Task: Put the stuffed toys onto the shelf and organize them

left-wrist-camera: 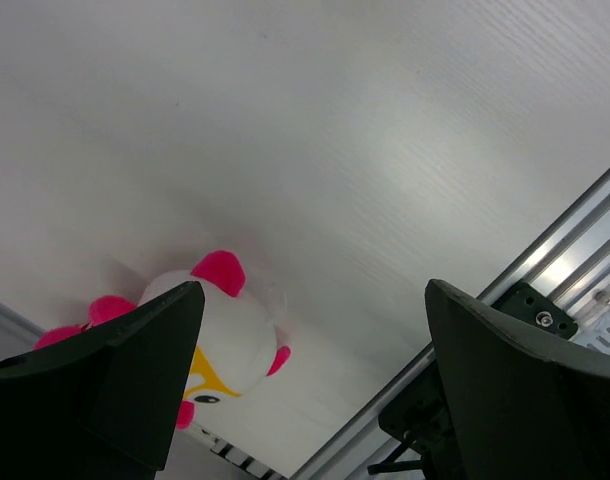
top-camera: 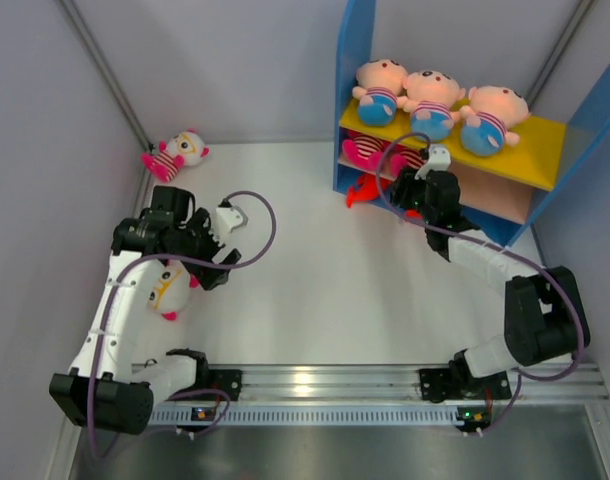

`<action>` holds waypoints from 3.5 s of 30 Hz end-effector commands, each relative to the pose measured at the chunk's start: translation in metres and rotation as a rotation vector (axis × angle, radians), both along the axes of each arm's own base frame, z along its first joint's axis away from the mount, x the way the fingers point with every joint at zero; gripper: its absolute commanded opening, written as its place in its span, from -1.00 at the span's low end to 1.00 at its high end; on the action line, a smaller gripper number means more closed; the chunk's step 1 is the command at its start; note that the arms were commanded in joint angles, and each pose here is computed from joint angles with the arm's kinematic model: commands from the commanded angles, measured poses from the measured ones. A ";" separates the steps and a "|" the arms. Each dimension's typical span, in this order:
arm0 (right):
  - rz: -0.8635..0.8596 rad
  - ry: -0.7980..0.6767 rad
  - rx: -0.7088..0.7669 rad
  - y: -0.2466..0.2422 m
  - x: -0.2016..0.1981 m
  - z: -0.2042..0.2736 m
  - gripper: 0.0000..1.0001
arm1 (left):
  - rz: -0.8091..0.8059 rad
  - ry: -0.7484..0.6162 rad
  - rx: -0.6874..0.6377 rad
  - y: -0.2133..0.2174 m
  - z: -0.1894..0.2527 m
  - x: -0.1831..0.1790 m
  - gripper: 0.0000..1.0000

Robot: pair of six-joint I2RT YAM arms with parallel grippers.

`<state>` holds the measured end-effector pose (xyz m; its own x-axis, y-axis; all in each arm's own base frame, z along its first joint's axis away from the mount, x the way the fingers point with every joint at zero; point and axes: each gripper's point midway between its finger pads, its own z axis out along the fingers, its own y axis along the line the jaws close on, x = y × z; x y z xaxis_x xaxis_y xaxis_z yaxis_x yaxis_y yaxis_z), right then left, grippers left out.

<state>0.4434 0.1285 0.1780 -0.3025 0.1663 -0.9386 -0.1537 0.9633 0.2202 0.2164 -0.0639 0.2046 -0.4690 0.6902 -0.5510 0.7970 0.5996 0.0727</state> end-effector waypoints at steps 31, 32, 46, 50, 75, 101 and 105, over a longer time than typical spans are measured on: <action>0.393 -0.091 -0.136 0.070 -0.082 0.049 0.31 | 0.626 0.429 0.130 0.160 -0.125 -0.003 0.76; 0.394 -0.093 -0.139 0.070 -0.082 0.049 0.31 | 0.629 0.450 0.134 0.161 -0.132 -0.004 0.69; 0.503 -0.127 -0.130 0.117 -0.099 0.079 0.32 | 0.667 0.089 -0.334 0.107 -0.021 0.078 -1.00; 0.641 -0.261 -0.038 0.178 -0.118 0.135 0.48 | 0.613 -0.006 -0.579 0.070 0.057 0.091 -1.00; 1.055 -0.393 0.222 0.403 -0.182 0.174 0.17 | 0.378 0.084 -0.893 -0.014 0.116 0.043 -1.00; 1.306 0.072 -0.201 0.232 -0.198 0.102 -1.00 | 0.041 -0.322 -0.106 0.032 0.056 0.073 0.89; 1.422 -0.003 -0.301 0.221 -0.212 0.107 -1.00 | -0.151 -0.300 -0.238 -0.021 0.079 0.054 0.98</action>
